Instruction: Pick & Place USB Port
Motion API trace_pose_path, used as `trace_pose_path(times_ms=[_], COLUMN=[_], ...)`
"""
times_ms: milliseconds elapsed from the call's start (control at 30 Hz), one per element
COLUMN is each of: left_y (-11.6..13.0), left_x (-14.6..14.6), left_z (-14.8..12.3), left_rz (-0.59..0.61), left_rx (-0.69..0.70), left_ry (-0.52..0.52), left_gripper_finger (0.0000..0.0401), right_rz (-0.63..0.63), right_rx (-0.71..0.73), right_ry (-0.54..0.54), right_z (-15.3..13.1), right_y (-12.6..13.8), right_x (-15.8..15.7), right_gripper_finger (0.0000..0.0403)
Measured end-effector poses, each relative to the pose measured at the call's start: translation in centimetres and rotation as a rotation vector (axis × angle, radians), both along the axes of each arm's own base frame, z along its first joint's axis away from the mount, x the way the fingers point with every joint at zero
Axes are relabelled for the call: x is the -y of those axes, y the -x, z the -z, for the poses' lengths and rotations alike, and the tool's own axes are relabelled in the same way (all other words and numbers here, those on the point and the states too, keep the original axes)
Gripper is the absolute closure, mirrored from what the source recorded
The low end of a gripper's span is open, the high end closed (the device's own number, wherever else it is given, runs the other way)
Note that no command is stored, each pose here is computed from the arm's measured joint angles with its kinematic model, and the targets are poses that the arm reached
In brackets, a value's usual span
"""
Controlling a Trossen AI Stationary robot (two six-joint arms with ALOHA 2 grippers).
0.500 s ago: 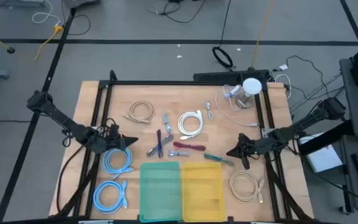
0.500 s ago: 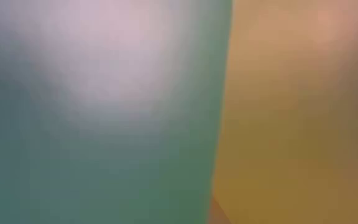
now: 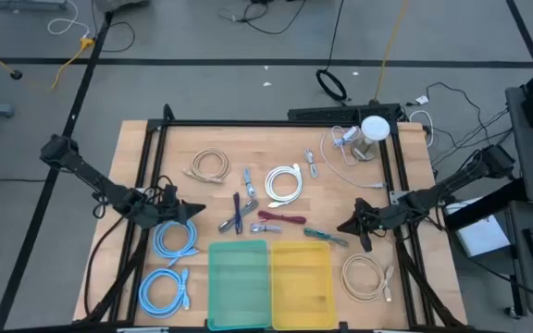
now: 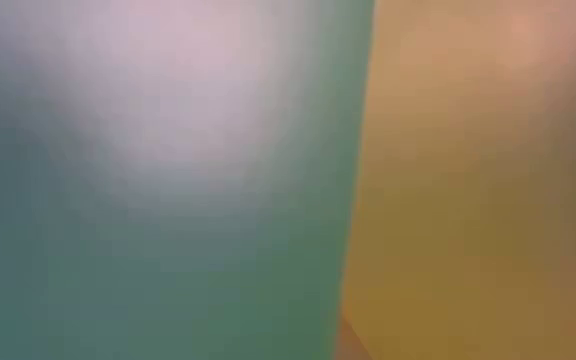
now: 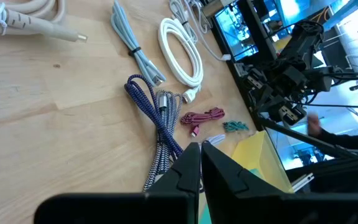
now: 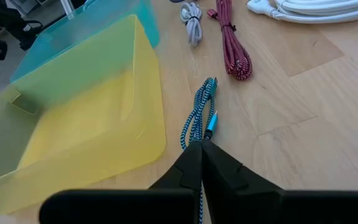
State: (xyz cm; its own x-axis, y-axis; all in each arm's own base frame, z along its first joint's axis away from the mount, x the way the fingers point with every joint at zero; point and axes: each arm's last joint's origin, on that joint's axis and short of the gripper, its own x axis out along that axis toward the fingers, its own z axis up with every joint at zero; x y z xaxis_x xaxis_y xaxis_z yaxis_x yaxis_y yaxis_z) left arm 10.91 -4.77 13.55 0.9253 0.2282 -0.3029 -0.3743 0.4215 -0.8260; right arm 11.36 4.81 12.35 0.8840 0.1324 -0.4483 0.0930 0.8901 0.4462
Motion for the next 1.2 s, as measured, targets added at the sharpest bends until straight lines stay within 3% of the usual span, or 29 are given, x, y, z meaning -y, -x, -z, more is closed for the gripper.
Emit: trace_pose_path(times_ms=[867, 967, 1133, 1200], left_y=[0.0, 0.0, 0.0, 0.0], left_x=[0.0, 0.0, 0.0, 0.0], left_z=[0.0, 0.0, 0.0, 0.0], left_rz=[0.0, 0.0, 0.0, 0.0], left_rx=[0.0, 0.0, 0.0, 0.0], left_ry=[0.0, 0.0, 0.0, 0.0], left_gripper_finger=[0.0384, 0.0384, 0.0384, 0.0384], right_rz=[0.011, 0.081, 0.213, 0.223], right_rx=[0.001, 0.014, 0.158, 0.255], right_ry=[-0.025, -0.189, -0.759, -0.93], right_z=[0.0, -0.4, -2.8, -4.0], right_y=[0.0, -0.2, -0.9, -1.0], right_x=[0.0, -0.1, -0.4, -0.4], right_gripper_finger=[0.0403, 0.0403, 0.0403, 0.0403])
